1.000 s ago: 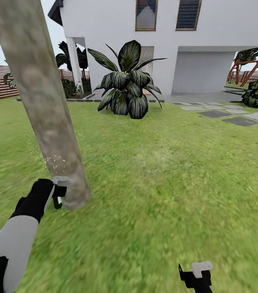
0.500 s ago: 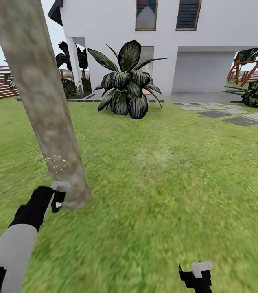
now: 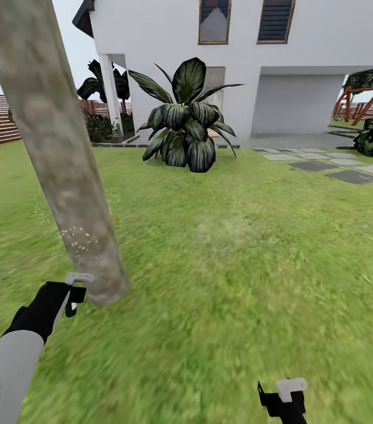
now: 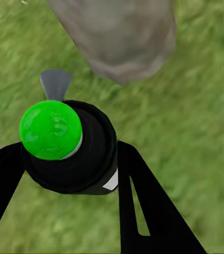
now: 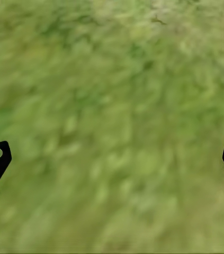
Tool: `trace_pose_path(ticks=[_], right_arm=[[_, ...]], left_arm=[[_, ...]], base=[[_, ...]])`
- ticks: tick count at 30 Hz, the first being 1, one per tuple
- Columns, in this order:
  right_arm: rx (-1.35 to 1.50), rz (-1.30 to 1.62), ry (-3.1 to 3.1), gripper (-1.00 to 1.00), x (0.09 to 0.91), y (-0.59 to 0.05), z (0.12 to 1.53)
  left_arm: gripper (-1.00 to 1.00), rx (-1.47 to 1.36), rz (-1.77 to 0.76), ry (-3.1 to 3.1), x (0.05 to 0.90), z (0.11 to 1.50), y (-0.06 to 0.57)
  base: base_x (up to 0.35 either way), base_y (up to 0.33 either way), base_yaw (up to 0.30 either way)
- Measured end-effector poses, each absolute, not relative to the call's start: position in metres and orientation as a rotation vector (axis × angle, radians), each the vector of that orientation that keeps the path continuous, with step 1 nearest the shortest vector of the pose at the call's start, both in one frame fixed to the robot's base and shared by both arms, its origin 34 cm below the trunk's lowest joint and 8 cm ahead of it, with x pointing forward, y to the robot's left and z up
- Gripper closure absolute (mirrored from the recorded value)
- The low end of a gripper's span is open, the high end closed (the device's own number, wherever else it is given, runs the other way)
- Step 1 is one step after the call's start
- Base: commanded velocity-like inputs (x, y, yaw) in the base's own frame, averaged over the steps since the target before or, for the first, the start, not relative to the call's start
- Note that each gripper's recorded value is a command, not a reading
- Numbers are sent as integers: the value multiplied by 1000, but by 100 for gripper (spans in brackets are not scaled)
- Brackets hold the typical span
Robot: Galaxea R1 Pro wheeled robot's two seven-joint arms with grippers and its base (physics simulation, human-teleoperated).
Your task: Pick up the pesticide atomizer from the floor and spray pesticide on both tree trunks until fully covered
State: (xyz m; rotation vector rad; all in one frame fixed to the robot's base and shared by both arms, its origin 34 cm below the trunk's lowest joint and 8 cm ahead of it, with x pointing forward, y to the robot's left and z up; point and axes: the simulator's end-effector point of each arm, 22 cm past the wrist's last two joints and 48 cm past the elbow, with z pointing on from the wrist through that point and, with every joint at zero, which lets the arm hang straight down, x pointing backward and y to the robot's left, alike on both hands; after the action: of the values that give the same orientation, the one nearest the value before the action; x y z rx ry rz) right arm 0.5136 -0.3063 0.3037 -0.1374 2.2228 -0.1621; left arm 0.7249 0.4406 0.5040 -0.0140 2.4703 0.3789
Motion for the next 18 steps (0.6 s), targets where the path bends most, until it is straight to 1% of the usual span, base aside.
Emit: trace_pose_path(ticks=[3,5,10,14,18], right_arm=[[-138,-162,2223,-100,513,-306,304],[-137,-162,2223,-100,513,-306,303],[-137,-162,2223,-100,513,-306,304],[-138,-163,2223,-100,514,-307,304],[-137,-164,2222,-100,513,-307,304]], left_arm=[[100,-35,441,2480,718,497,451],[100,-36,444,2493,714,491,450],[100,-3,430,2408,727,492,445],[100,3,420,2446,717,474,443],[100,-10,390,2501,702,451,438]], base=[[173,-226,269],[169,-230,150],[205,-216,11],[208,-211,0],[119,-253,0]])
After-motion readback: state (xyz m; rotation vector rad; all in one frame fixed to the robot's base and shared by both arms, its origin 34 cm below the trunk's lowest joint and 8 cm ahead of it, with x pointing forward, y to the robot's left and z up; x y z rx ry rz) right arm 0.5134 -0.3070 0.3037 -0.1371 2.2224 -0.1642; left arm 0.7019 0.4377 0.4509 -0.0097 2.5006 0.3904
